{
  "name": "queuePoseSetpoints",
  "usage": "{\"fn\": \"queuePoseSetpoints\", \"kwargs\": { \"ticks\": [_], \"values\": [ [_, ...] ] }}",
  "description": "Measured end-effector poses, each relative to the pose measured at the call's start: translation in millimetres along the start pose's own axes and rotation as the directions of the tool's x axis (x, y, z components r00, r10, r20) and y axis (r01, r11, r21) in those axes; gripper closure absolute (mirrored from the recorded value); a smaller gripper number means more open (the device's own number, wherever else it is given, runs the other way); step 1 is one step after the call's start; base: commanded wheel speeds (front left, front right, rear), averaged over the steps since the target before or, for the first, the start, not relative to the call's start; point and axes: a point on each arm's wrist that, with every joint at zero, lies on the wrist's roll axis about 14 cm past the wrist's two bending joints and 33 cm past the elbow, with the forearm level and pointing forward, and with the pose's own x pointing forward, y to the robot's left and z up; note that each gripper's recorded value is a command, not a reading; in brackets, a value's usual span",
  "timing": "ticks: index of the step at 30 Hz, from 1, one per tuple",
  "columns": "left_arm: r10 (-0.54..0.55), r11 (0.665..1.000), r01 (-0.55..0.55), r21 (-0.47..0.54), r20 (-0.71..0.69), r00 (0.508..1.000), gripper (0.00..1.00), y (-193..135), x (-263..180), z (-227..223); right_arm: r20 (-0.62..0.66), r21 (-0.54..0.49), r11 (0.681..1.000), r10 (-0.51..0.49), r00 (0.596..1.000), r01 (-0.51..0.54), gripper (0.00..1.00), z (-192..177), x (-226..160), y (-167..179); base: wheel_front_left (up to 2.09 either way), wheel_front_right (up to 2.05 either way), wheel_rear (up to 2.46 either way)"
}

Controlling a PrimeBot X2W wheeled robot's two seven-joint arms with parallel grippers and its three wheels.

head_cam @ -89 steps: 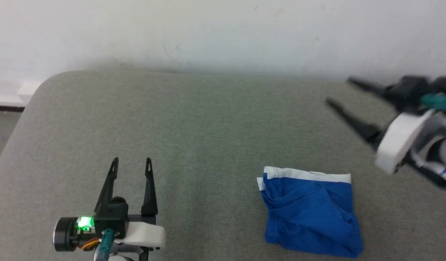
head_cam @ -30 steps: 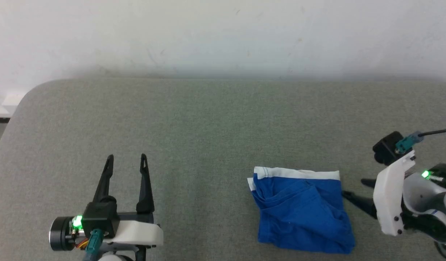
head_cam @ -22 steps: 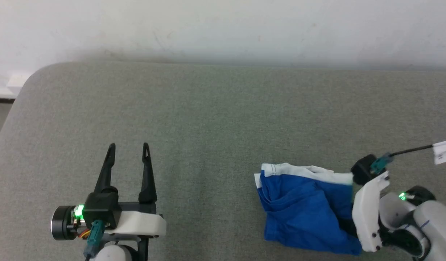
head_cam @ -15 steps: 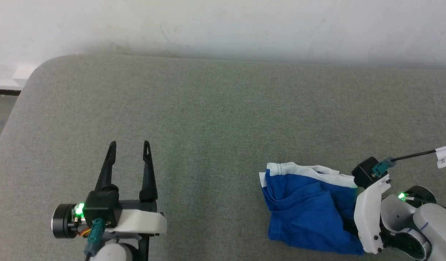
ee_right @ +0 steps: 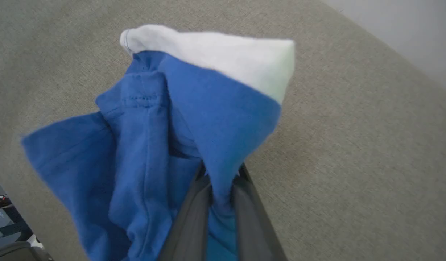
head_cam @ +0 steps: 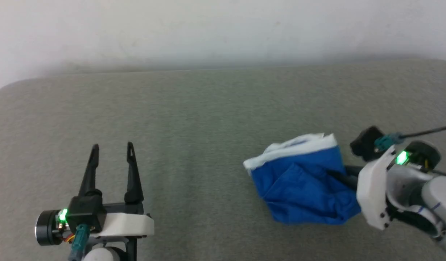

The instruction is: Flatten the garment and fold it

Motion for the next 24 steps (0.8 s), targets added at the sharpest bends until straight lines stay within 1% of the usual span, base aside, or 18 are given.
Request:
{"fn": "queuePoseSetpoints", "kwargs": {
  "ticks": [1,2,5,9,11,15,16,18,20,22,24],
  "values": [
    [-0.011,1.0,0.011,-0.004,0.007,1.0,0.0,-4.0,3.6,1.0,0.007,-0.005,1.0,-0.022,1.0,0.022,1.0,2.0,-7.0,-7.1,0.0,0.0,0.0],
    [-0.048,0.999,0.049,-0.013,0.028,0.998,0.0,-19.3,17.2,3.4,-0.005,-0.014,0.993,-0.116,0.993,0.116,1.0,-1.2,-30.1,-38.3,0.0,0.0,0.0],
    [-0.099,0.995,0.1,-0.021,0.048,0.994,0.0,-39.2,32.6,3.2,-0.04,-0.005,0.974,-0.224,0.974,0.224,1.0,-13.4,-54.1,-75.0,0.0,0.0,0.0],
    [-0.172,0.985,0.173,-0.014,0.055,0.984,0.0,-64.8,53.3,-7.0,-0.13,0.022,0.931,-0.359,0.924,0.364,1.0,-40.5,-80.5,-126.7,0.0,0.0,0.0],
    [-0.206,0.978,0.208,-0.023,0.058,0.977,0.0,-77.8,62.7,-12.8,-0.184,0.033,0.901,-0.42,0.888,0.433,1.0,-56.4,-93.2,-152.4,0.0,0.0,0.0],
    [-0.249,0.967,0.251,-0.047,0.049,0.967,0.0,-97.5,77.5,-30.2,-0.297,0.051,0.818,-0.535,0.791,0.573,1.0,-88.7,-120.0,-205.0,0.0,0.0,0.0],
    [-0.258,0.964,0.26,-0.052,0.045,0.965,0.0,-101.3,80.4,-35.2,-0.318,0.039,0.8,-0.559,0.766,0.599,1.0,-94.9,-125.1,-216.3,0.0,0.0,0.0],
    [-0.273,0.959,0.275,-0.064,0.038,0.961,0.0,-107.8,85.8,-44.7,-0.356,0.048,0.754,-0.6,0.717,0.655,1.0,-108.3,-135.2,-238.8,0.0,0.0,0.0],
    [-0.279,0.957,0.28,-0.075,0.03,0.96,0.0,-111.8,90.4,-53.9,-0.393,0.033,0.718,-0.63,0.669,0.695,1.0,-120.6,-141.9,-256.5,0.0,0.0,0.0],
    [-0.281,0.956,0.282,-0.083,0.024,0.959,0.0,-114.1,93.6,-61.7,-0.43,-0.018,0.698,-0.652,0.625,0.716,1.0,-132.0,-145.0,-269.8,0.0,0.0,0.0],
    [-0.279,0.956,0.279,-0.088,0.011,0.96,0.0,-114.5,96.1,-70.6,-0.449,-0.05,0.682,-0.668,0.593,0.73,1.0,-138.1,-143.9,-281.8,0.0,0.0,0.0]
  ]
}}
